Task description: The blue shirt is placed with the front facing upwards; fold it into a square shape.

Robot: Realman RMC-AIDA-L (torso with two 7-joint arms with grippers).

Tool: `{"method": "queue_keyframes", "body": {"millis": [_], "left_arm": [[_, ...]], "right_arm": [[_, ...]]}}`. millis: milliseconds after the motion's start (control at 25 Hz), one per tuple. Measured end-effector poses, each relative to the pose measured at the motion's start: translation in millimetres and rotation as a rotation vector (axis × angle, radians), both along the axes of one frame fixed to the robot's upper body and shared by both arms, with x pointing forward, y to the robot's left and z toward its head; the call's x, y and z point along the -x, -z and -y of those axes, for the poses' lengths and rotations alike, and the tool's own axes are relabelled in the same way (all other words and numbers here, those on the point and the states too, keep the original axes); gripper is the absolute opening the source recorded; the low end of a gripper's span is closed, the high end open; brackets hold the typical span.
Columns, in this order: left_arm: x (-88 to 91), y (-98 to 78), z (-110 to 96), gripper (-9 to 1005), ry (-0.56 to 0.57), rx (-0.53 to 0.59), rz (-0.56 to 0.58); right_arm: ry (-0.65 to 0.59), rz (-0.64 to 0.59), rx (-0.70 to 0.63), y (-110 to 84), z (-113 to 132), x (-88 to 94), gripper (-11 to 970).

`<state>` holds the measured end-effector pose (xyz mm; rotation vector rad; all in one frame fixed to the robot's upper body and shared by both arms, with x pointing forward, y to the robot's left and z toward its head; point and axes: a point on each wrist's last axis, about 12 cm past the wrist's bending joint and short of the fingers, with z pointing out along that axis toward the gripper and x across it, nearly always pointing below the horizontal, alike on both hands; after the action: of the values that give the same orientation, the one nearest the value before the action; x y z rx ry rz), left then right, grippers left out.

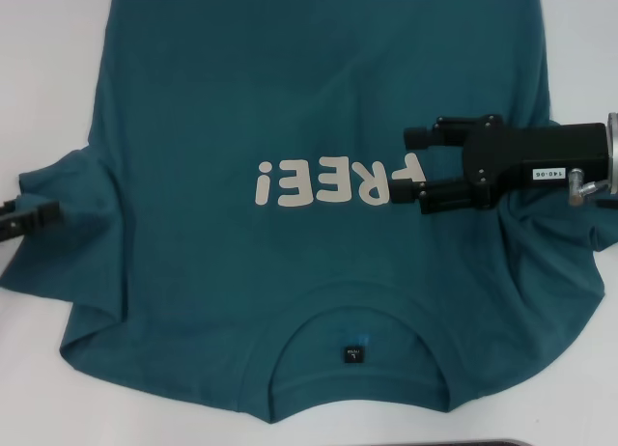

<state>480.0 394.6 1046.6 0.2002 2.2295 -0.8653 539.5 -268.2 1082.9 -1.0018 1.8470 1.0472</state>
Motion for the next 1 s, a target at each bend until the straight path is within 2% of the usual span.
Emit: {"method": "queue_keyframes", "body": {"millis": [80, 280, 520, 720, 1000], "left_arm": [[-2.1, -0.3, -3, 873, -0.031, -0.005, -0.015], [-3.6, 0.3, -4, 740, -0.045, -0.024, -0.039], [-5.8, 0.4, 2, 504, -0.015, -0.043, -0.044], [-7.1, -3.2, 4, 265, 0.001, -0.042, -0.033], [-7.4, -4.6, 5, 22, 0.005, -0.034, -0.036]], "right_arm": [[-0.001, 0.000, 0.000, 0.0, 0, 0.1, 915], [-0.001, 0.000, -0.002, -0.2, 0, 0.1, 914], [0.006, 0.000, -0.004, -0.2, 1, 0.2, 914], [0.006, 0.000, -0.004, -0.2, 1, 0.3, 915], [0.009, 0.000, -0.004, 0.3, 2, 0.8, 915]]}}
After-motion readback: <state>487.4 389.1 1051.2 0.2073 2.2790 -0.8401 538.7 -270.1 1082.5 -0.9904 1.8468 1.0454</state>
